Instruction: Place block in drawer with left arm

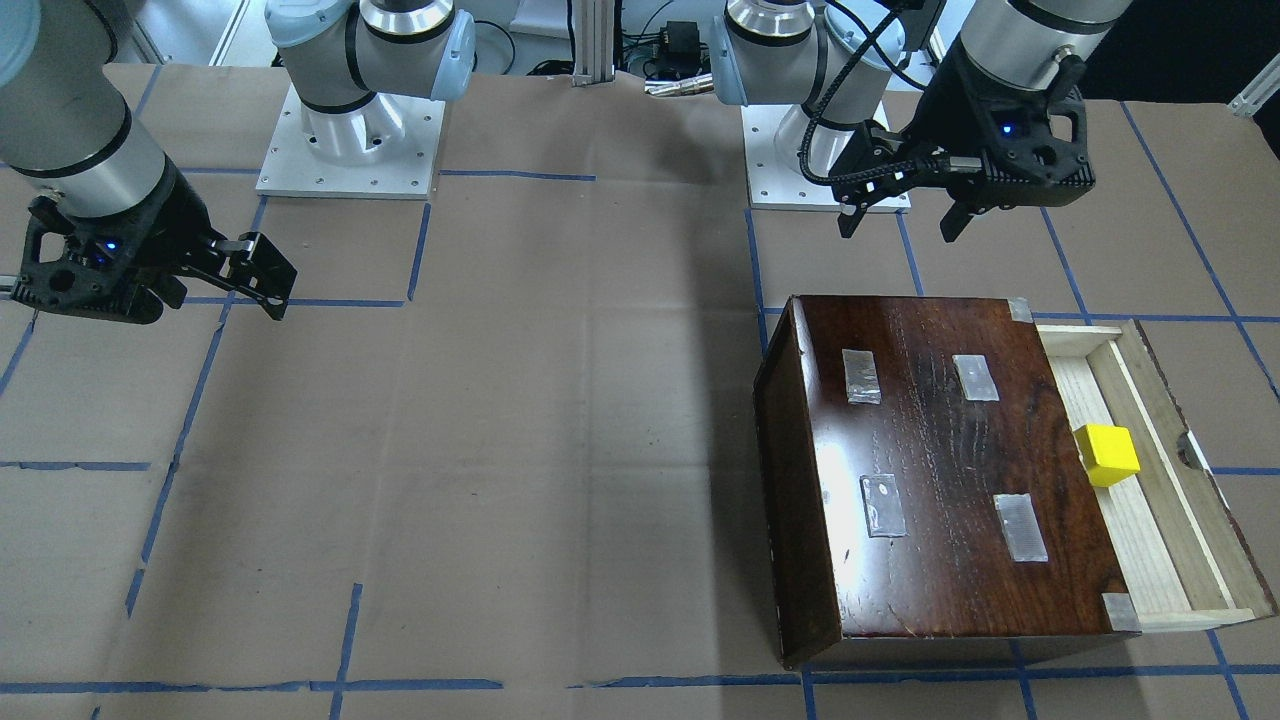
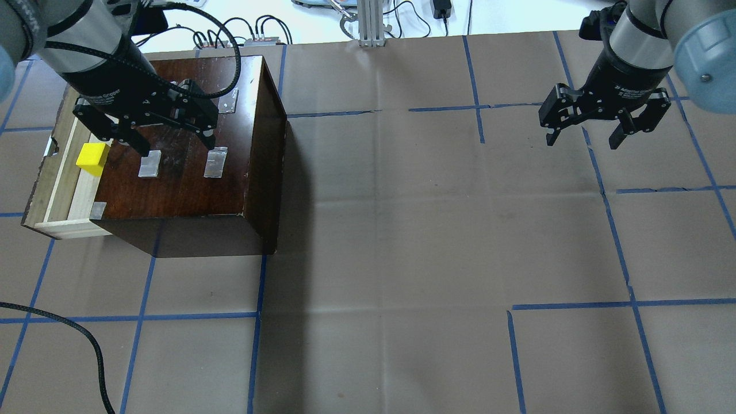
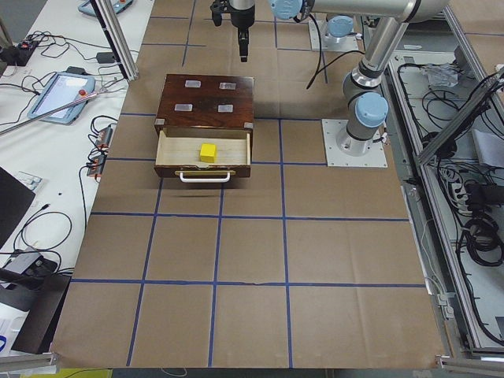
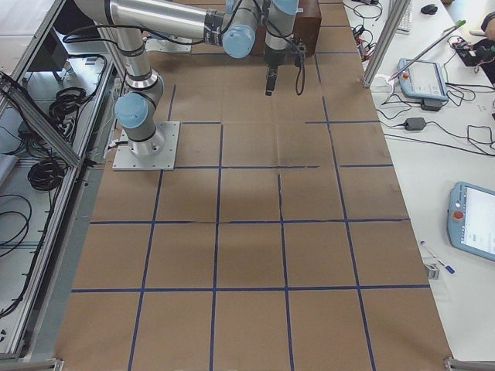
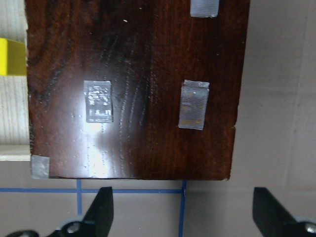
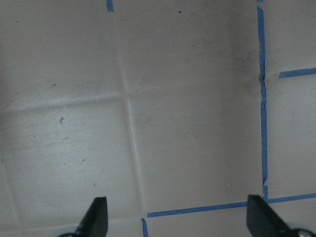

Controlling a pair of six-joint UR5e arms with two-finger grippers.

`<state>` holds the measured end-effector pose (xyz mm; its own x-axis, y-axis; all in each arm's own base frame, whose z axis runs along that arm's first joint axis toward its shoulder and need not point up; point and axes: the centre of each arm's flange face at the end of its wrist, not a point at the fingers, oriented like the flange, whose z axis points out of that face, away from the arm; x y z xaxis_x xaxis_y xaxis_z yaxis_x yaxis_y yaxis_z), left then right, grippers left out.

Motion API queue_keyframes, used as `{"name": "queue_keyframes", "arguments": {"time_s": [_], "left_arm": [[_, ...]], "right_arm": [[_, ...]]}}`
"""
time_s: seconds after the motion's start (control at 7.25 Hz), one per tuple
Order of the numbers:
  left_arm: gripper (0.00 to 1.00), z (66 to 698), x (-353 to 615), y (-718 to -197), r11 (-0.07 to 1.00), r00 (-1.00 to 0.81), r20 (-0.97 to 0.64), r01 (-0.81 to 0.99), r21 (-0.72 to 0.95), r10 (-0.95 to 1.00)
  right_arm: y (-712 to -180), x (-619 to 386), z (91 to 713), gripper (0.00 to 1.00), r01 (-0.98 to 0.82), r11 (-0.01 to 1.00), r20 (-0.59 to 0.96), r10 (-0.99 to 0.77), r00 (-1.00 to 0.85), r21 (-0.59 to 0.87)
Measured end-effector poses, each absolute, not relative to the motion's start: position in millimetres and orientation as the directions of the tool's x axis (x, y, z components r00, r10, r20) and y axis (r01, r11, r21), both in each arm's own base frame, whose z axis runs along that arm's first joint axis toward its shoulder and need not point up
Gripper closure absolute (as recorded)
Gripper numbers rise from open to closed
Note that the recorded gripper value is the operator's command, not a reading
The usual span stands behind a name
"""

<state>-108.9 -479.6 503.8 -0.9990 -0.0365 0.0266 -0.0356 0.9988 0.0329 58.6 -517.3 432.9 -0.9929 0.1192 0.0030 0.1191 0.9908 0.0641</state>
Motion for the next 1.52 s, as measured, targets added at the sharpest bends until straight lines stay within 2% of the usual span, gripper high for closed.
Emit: {"name": "queue_keyframes", "arguments": {"time_s": [0.28, 0.97, 1.52], "left_arm": [[0.01, 495, -105, -479, 0.997, -0.998, -0.022, -0.053, 0.048, -0.052], [0.02, 465, -105, -499, 0.993, -0.997, -0.026, -0.072, 0.091, -0.07], [0.01, 465, -117, -507, 0.998, -0.999, -0.021, -0.043, 0.045, -0.042]], "right_arm": [[-517, 59, 433, 0.0, 0.118, 0.991, 0.003, 0.118, -0.993, 0.064], [-517, 59, 432, 0.0, 0.119, 0.991, 0.003, 0.119, -0.993, 0.065], [-517, 59, 433, 0.0, 0.119, 0.991, 0.003, 0.119, -0.993, 0.064]]}}
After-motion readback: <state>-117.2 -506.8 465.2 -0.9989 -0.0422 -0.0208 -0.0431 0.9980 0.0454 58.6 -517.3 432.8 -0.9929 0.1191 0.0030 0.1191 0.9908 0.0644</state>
